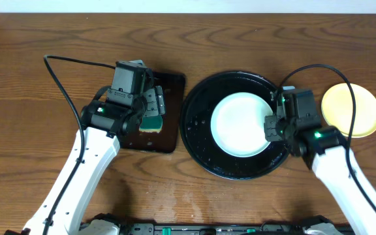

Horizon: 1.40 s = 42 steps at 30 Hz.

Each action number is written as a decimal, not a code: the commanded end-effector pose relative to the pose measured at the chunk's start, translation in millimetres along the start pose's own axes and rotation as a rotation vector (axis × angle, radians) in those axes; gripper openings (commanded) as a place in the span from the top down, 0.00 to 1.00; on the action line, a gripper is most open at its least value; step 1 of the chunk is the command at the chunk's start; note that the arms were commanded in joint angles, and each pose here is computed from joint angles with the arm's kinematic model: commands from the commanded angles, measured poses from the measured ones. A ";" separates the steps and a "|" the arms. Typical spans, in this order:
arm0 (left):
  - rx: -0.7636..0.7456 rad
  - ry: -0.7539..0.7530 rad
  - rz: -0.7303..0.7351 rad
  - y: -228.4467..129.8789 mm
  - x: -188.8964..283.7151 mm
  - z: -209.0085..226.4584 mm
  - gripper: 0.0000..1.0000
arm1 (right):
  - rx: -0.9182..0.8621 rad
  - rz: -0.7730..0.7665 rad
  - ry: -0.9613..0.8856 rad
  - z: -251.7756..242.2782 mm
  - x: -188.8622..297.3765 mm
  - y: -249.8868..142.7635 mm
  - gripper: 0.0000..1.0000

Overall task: Clean dirty plates on tray and stack at the side
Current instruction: 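Lift the pale green plate with the right gripper and tilt it up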

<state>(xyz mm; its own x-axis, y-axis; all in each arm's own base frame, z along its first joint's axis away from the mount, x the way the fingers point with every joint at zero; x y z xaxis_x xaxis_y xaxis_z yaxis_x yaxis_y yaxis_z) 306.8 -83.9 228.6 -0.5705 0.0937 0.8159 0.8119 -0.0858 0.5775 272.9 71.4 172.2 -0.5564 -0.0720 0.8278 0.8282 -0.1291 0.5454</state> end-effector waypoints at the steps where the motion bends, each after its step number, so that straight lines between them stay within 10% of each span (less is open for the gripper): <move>1: 0.001 -0.014 -0.019 7.1 5.0 -1.2 0.18 | 0.075 -0.151 -0.143 -0.7 21.7 14.9 0.99; 13: 0.001 -0.014 -0.018 7.1 4.9 -1.2 0.17 | 0.409 -0.444 -0.385 41.7 65.3 19.5 0.99; 42: 0.001 -0.014 -0.018 7.1 4.9 -1.3 0.17 | 0.762 -0.596 -0.561 83.3 105.2 -6.8 0.99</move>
<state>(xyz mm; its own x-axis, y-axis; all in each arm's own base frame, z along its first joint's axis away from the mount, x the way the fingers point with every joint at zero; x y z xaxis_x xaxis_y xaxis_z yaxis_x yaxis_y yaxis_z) 306.2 -85.4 228.2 -0.5651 0.1072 0.8181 0.8144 -0.0864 0.5738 216.1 151.8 251.9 -0.9226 0.2366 0.3048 0.3829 0.6589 0.6475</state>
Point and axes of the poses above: each gripper's point midway between its finger pads, its own x axis back along the fingers, its own z axis along the line the jaws close on, y = z × x, the point moved 6 cm from there along x, back along the fingers, and after that the axes turned 13 degrees about -x, right-handed, at the moved point
